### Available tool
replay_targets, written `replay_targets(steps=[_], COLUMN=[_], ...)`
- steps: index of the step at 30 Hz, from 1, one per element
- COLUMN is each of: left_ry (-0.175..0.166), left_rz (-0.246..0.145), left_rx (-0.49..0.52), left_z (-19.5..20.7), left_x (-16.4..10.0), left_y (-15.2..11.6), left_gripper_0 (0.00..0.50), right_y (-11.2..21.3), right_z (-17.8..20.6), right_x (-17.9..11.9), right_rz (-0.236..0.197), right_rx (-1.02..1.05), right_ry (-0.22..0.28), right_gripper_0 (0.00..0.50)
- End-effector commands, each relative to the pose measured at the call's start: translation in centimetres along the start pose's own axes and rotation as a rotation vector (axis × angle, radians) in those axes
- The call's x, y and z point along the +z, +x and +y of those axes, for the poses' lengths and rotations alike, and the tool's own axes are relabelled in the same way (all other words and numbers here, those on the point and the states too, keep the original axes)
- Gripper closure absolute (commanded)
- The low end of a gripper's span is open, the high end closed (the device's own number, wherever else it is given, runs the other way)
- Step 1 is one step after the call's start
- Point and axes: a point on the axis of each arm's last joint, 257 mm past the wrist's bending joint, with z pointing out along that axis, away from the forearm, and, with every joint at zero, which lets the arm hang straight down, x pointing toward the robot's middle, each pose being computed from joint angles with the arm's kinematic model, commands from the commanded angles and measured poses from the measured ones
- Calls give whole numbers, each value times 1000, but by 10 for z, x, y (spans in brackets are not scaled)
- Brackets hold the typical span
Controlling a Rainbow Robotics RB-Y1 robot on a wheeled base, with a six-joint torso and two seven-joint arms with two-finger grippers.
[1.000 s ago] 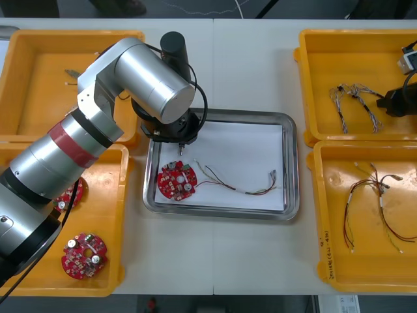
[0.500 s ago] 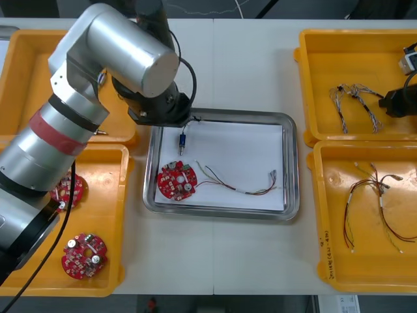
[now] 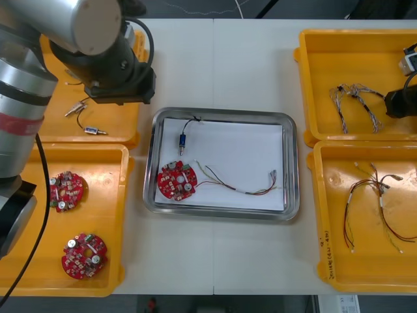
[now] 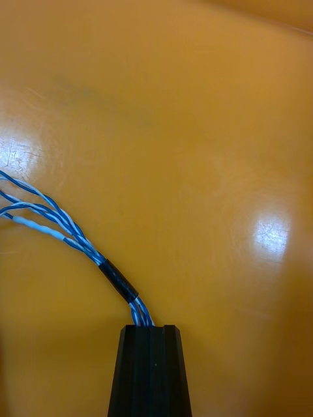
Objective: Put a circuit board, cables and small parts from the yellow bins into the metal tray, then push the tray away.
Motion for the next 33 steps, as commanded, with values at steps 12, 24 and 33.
replay_targets(steps=[12,24,33], left_ry=[-38,-168,-180], left_rz=[-74,-51,-70], left_rx=[-260,-404,-496], left_z=[105,178,203], left_x=[-41,-36,-19], left_y=[-43,-45,-61], left_gripper_0=[0,0,0], right_y=[-18,-52,-61], right_z=[-1,8,17], right_x=[-14,-57,-92], right_rz=[28,116,200], right_rx=[-142,-196,-259], right_ry=[15,19,23], right_gripper_0=[500,500,500])
